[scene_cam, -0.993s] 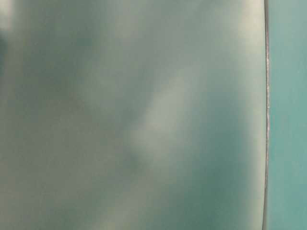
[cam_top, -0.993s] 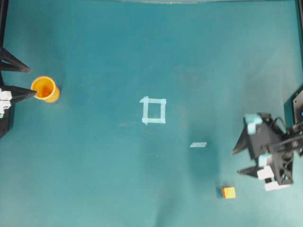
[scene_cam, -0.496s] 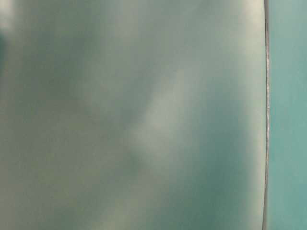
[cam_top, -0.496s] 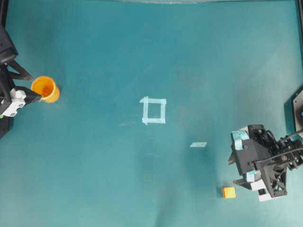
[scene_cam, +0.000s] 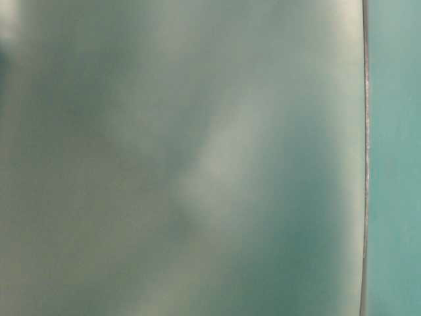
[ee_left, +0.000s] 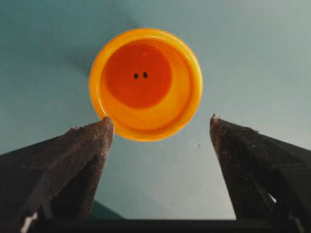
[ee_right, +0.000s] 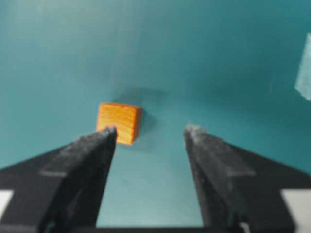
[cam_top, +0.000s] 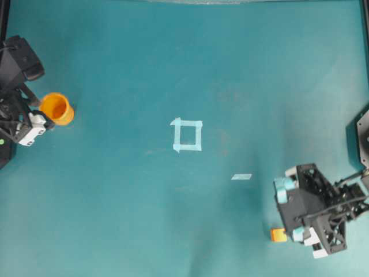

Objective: Hold the block with right arm and the cup with left arm, then put the block into the cup.
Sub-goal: 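Lower right gripper and close it on the orange block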

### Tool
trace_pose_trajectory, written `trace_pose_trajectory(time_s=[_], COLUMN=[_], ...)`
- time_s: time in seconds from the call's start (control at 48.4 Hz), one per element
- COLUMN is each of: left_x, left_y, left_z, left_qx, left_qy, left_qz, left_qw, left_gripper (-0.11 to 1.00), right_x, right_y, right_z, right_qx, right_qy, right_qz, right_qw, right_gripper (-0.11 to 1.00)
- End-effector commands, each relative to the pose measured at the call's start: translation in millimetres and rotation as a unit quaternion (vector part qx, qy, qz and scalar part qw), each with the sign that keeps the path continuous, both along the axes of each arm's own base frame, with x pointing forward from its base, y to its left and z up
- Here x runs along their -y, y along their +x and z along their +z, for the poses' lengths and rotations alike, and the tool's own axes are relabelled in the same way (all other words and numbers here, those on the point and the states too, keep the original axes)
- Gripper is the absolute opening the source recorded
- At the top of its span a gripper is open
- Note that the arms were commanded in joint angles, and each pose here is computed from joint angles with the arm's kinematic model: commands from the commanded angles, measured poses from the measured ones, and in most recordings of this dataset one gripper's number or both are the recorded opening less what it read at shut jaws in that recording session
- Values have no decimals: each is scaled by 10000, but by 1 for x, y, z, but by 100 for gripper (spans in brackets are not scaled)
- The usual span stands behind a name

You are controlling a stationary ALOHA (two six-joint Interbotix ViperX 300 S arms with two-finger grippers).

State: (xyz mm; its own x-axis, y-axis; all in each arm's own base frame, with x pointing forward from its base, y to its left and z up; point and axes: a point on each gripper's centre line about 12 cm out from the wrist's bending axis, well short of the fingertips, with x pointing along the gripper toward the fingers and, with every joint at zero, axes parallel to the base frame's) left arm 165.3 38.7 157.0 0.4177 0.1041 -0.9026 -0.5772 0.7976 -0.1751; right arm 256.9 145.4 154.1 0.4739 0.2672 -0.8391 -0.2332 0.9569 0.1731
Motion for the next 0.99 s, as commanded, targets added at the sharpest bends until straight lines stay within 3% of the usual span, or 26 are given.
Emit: trace_pose_trajectory(time_s=[0.0, 0.248, 0.972], left_x=[1, -1, 9], left_y=[7, 14, 13], left_z=[-4, -5, -4], left_qx=[-79, -8, 10], left_qy=[-35, 0, 28], left_qz=[-41, -54, -365], left_qw=[10000, 10000, 9993], left_gripper=[79, 79, 79], right_x=[-11, -26, -37], right_y=[6, 8, 12], right_z=[7, -7, -33], right_qx=[89, -121, -433], right_qy=[45, -7, 59], right_qz=[120, 221, -40], right_qw=[9999, 9997, 9990], right_gripper=[61, 61, 58])
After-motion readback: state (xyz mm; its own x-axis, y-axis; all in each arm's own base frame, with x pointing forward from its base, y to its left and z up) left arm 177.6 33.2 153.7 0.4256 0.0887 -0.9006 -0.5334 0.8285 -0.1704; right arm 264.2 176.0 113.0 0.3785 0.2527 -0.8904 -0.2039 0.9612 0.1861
